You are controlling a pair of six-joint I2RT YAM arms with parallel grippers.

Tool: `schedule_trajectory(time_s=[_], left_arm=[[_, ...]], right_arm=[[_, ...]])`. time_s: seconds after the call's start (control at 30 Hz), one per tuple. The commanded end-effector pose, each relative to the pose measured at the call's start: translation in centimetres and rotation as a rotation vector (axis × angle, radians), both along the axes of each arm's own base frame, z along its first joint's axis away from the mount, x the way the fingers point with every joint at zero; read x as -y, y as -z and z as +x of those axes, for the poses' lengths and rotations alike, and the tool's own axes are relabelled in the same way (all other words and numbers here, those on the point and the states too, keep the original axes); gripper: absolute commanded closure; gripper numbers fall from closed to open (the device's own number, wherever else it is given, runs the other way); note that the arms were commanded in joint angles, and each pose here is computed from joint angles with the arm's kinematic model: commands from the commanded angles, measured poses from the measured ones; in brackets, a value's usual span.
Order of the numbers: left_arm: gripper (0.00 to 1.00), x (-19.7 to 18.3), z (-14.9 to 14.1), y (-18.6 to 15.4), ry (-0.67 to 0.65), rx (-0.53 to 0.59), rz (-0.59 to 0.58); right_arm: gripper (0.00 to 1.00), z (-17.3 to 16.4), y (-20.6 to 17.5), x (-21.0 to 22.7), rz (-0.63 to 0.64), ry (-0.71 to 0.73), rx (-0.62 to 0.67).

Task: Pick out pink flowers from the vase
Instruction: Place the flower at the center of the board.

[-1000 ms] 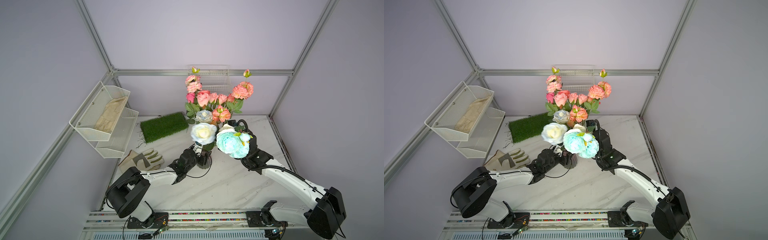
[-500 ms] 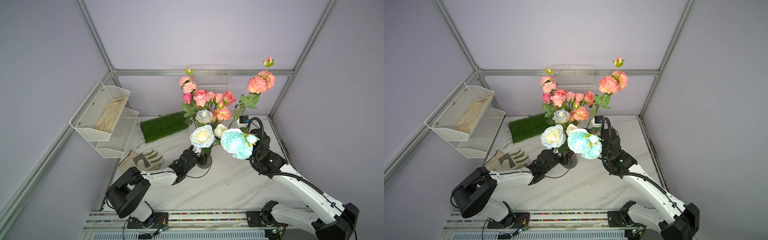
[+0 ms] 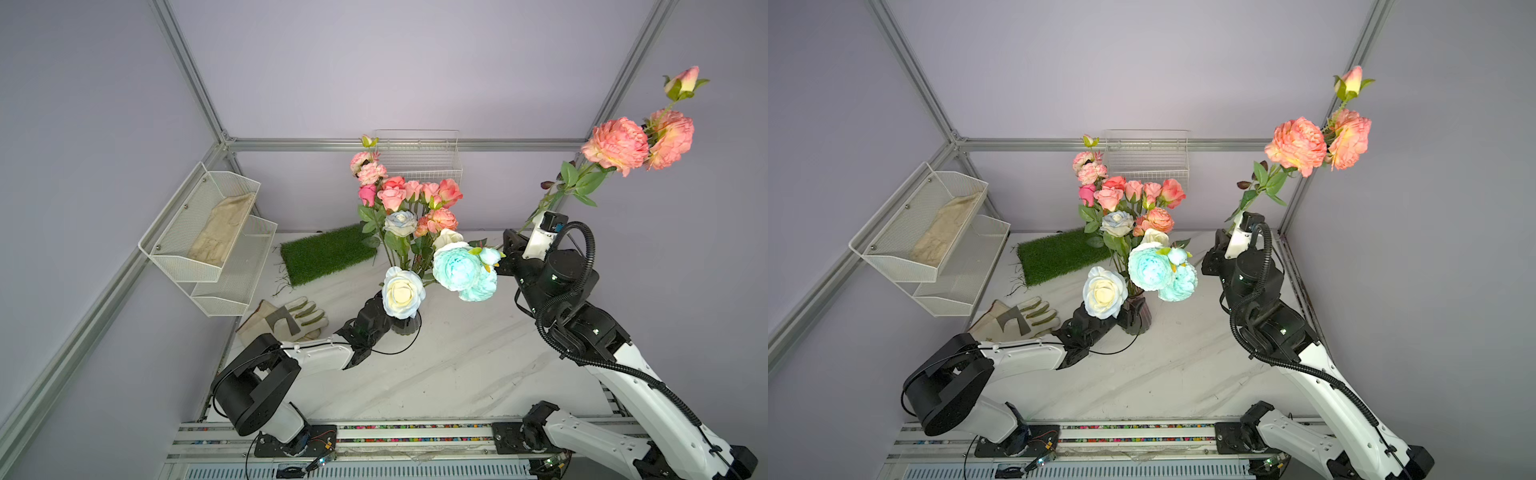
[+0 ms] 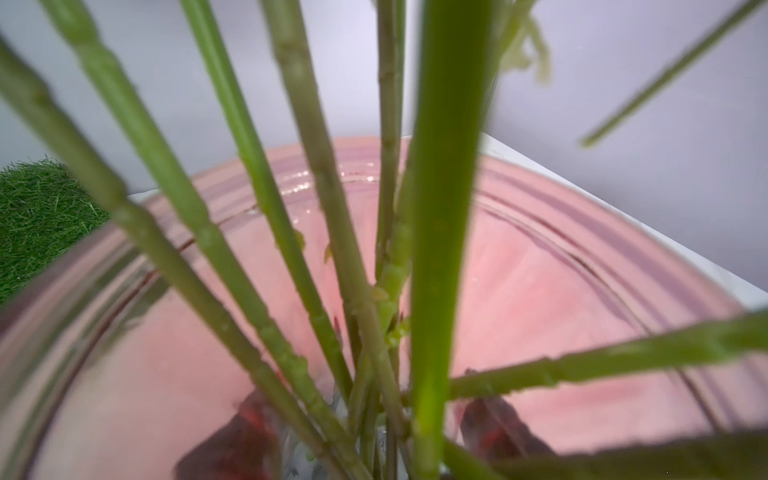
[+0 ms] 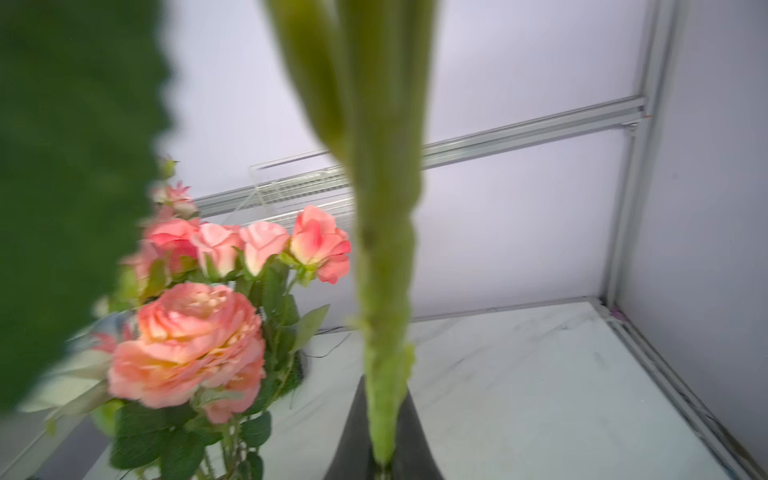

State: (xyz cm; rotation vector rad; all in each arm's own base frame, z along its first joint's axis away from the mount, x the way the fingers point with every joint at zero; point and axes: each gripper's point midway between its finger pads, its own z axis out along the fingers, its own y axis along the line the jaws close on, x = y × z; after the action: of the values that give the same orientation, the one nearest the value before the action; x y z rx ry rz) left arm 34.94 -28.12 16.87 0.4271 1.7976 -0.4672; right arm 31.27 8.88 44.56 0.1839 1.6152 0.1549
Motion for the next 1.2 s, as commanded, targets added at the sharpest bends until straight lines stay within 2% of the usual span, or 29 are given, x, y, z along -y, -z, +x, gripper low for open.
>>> schedule_trajectory(time_s=[0.0, 0.1, 0.2, 0.33, 0.43, 0.63, 0.73, 0.8, 0.93, 1.03, 1.17], left_arm=[[1.0, -1.5, -0.1, 1.8, -0.028, -0.027, 0.068], [1.0, -1.5, -0.3, 1.8, -0.021, -0.025, 0.083], [1.0, -1.4, -0.5, 1.8, 0.003, -0.014, 0.1], [1.0, -1.2, -0.8, 1.8, 0.032, -0.003, 0.13], [1.0, -1.4, -0.9, 1.9, 0.029, -0.012, 0.141], [1.0, -1.3, -2.1, 2.1, 0.091, -0.018, 0.175], [1.0, -0.8, -2.9, 2.4, 0.151, -0.013, 0.181], [1.0, -0.5, -3.3, 2.7, 0.18, -0.009, 0.173], [1.0, 0.1, -4.0, 3.3, 0.227, -0.009, 0.149], [1.0, 0.5, -4.3, 3.5, 0.254, -0.015, 0.139], [1.0, 0.9, -4.8, 3.9, 0.296, -0.022, 0.137]], right_arm=[[1.0, 0.4, 2.7, 3.3, -0.089, 0.162, -0.128], [1.0, 1.4, 4.8, 4.4, -0.038, 0.152, -0.203], [1.0, 2.9, 9.1, 3.5, 0.009, 0.064, -0.342], [1.0, 4.5, 15.9, -0.8, 0.081, -0.157, -0.558], [1.0, 5.3, 20.4, -3.4, 0.132, -0.251, -0.704], [1.0, 7.9, 27.3, -3.4, 0.145, -0.207, -0.833], [1.0, 9.4, 30.2, -3.3, 0.162, -0.173, -0.835], [0.95, 10.0, 31.8, -3.0, 0.177, -0.145, -0.82], [0.68, 10.0, 33.7, -2.8, 0.211, -0.123, -0.79], [0.62, 9.6, 32.8, -3.4, 0.211, -0.176, -0.762], [0.61, 8.5, 28.5, -5.5, 0.225, -0.345, -0.607]])
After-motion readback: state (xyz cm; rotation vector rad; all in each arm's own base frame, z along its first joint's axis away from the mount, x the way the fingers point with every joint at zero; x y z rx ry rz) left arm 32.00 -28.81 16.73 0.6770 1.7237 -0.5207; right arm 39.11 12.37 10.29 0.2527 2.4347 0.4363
